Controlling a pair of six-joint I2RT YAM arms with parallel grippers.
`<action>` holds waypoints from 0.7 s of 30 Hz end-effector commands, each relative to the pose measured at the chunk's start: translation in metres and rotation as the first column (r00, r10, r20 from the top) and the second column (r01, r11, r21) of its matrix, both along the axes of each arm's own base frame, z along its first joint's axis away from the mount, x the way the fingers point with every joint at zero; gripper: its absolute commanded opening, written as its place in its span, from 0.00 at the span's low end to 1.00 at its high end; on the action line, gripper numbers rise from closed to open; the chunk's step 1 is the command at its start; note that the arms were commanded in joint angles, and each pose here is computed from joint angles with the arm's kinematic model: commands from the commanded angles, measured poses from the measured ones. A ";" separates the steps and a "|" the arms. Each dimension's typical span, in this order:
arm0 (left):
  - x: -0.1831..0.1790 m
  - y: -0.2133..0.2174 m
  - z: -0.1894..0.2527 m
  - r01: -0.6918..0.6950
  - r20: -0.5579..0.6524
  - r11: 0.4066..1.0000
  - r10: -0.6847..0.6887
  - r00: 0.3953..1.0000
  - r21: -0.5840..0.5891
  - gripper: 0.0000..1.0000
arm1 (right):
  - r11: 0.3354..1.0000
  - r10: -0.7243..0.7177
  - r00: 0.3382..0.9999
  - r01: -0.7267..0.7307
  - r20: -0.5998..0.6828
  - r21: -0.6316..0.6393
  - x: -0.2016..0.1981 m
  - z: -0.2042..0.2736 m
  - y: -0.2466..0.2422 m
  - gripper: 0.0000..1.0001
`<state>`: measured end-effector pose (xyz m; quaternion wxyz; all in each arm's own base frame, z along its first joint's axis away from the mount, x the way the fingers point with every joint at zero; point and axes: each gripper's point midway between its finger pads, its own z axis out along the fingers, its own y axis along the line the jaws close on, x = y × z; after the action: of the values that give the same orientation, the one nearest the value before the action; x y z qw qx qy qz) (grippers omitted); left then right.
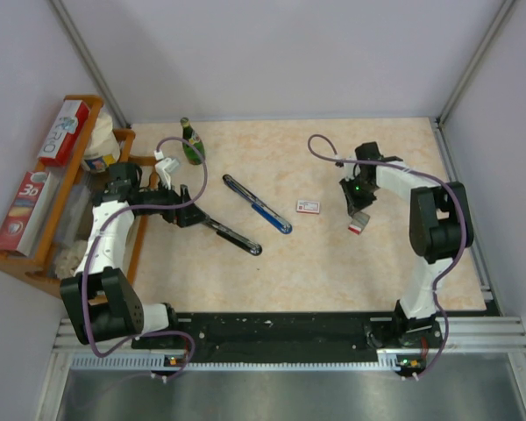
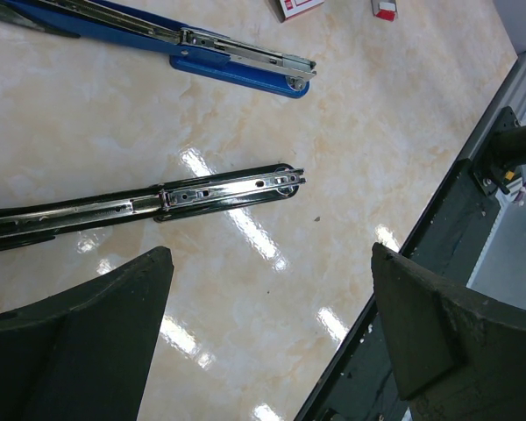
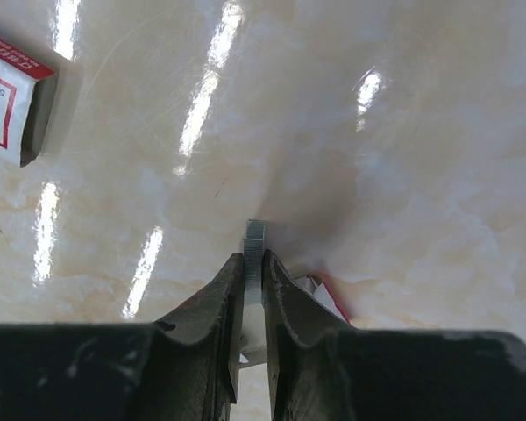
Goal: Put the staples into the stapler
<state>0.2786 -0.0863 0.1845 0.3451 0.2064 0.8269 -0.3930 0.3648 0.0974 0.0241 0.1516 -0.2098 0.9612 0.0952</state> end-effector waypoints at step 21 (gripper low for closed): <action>0.001 0.001 0.002 0.012 0.026 1.000 -0.011 1.000 -0.010 0.99 | 0.943 0.086 0.930 0.039 0.356 -0.330 0.050 0.021 -0.004 0.15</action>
<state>0.2787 -0.0862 0.1845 0.3454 0.2065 0.8269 -0.3928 0.3967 0.0961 0.0315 0.2471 -0.2637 0.9301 -0.0657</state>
